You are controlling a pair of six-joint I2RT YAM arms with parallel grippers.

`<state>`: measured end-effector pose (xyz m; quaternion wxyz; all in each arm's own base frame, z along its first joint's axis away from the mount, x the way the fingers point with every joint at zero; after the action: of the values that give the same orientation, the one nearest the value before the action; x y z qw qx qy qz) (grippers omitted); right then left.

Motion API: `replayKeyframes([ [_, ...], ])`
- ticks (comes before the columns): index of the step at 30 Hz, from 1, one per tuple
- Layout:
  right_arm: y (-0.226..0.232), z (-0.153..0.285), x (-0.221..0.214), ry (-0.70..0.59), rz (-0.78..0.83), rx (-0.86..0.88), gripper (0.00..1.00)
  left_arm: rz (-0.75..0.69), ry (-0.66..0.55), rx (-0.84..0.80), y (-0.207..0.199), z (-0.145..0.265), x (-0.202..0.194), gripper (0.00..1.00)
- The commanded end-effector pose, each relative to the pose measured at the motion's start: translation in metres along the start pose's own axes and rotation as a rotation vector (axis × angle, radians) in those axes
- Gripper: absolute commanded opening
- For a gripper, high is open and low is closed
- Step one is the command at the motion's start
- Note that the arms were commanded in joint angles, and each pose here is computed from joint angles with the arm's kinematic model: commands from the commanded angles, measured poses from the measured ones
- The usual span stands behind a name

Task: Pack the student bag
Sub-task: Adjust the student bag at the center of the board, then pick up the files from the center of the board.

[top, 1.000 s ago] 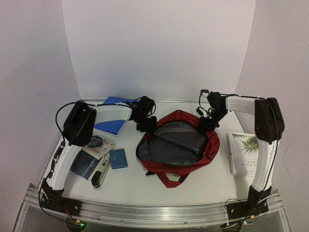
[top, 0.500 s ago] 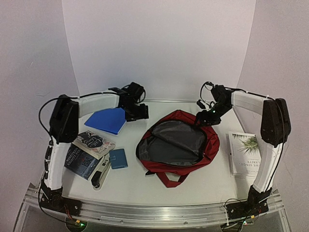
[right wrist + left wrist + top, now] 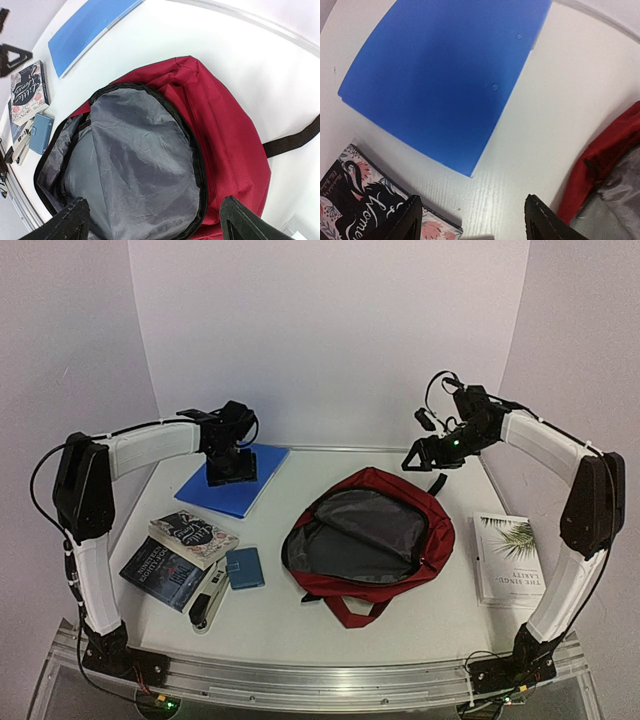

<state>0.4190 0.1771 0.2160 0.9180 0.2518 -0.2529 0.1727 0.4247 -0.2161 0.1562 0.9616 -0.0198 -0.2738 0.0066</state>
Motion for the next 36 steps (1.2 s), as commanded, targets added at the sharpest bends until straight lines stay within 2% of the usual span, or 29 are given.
replayKeyframes([
  [1, 0.012, 0.021, 0.007, -0.042, -0.002, 0.015, 0.9, -0.022, 0.063, 0.117, 0.029, 0.009, -0.02, 0.69],
  [6, 0.013, 0.018, 0.002, -0.029, -0.029, 0.03, 0.9, 0.31, -0.047, -0.27, 0.0, 0.022, -0.035, 0.69],
  [10, 0.014, 0.016, -0.001, -0.02, -0.044, 0.043, 0.9, 0.502, -0.108, -0.332, 0.008, 0.015, -0.052, 0.69],
  [13, 0.015, 0.015, -0.002, -0.015, -0.054, 0.051, 0.9, 0.538, -0.167, -0.332, 0.012, 0.009, -0.047, 0.68],
  [21, 0.014, 0.017, -0.003, -0.016, -0.059, 0.042, 0.9, 0.623, -0.205, -0.391, -0.002, -0.019, -0.033, 0.65],
  [29, 0.015, 0.024, -0.005, -0.024, -0.042, 0.03, 0.91, 0.822, -0.189, -0.405, 0.011, -0.046, -0.041, 0.62],
  [36, 0.015, 0.022, -0.008, -0.016, -0.047, 0.026, 0.91, 0.917, -0.156, -0.401, 0.019, -0.067, -0.055, 0.6],
])
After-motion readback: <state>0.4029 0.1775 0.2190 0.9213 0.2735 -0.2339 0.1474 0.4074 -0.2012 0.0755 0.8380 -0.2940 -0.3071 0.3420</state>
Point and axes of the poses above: each gripper's point midway between its finger pads, its own z axis back along the fingers, its own y axis along the line the jaws close on, x = y × z, the point moved 2 cm from there along z, back along the fingers, and after that the axes turned 7 degrees about -z, right-handed, at the moved point
